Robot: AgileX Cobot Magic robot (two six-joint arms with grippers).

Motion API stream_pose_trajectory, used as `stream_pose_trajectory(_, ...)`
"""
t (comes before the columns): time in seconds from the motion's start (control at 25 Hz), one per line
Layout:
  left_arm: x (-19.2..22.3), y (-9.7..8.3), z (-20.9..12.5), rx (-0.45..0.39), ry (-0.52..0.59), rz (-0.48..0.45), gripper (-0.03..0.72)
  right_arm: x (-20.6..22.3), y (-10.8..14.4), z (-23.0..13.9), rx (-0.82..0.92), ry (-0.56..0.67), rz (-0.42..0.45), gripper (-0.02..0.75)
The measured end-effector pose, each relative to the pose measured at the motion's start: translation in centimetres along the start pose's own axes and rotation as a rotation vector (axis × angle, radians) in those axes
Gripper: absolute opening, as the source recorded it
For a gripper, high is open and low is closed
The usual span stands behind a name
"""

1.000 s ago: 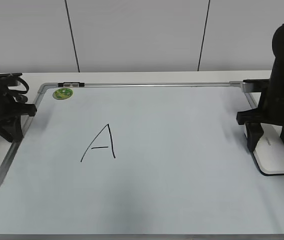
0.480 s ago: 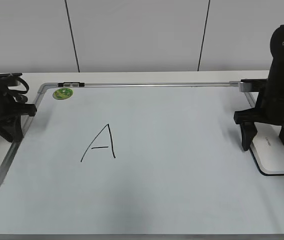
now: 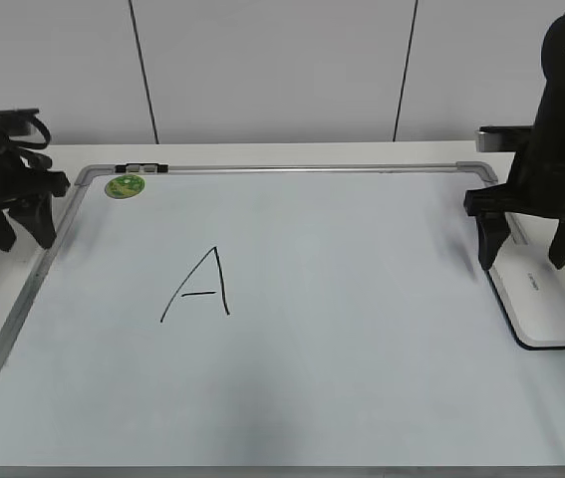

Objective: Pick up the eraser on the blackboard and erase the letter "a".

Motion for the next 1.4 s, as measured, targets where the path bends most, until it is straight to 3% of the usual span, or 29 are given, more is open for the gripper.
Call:
stream_pose_trajectory(0.16,-3.4,0.1,-0.3,0.021,-0.053,0.028,0.588,-1.3,0.0,-0.2,0.002,-0.026,0.000,0.660)
stream_pose_trajectory(0.28,-5.3,0.1,-0.8,0.025,-0.063,0.032,0.613,-3.0,0.0,-0.5,0.003,-0.068,0.000,0.641)
stream_pose_trajectory(0.48,-7.6,0.1,-2.3,0.027,-0.025,0.037,0.533,-4.9,0.0,-0.9,0.035,-0.111,0.002,0.605)
stream_pose_trajectory(0.8,-14.2,-0.4,-4.7,0.053,-0.164,0.023,0.407,-6.9,0.5,-3.8,0.075,-0.128,0.042,0.550)
stream_pose_trajectory(1.04,-17.5,0.5,-11.9,0.063,-0.250,0.028,0.389,-9.2,0.9,-7.6,0.086,-0.164,0.077,0.543)
stream_pose_trajectory(1.16,-17.0,1.2,-15.6,0.066,-0.282,0.037,0.388,-9.8,1.0,-9.6,0.084,-0.200,0.081,0.543)
stream_pose_trajectory(1.4,-15.4,2.4,-22.5,0.093,-0.373,0.050,0.372,-11.1,4.2,-16.0,-0.053,-0.380,0.086,0.543)
Point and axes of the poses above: a point on each arm's last joint axis where the gripper is mounted, x pointing out along that axis toward the gripper, y along the wrist's bending axis when the last joint is at zero, z = x × y, the point moved 3 cm from there along x, pointing out along that axis toward the gripper, and after that the axes turned 4 degrees about -x, right-handed, at the moved point
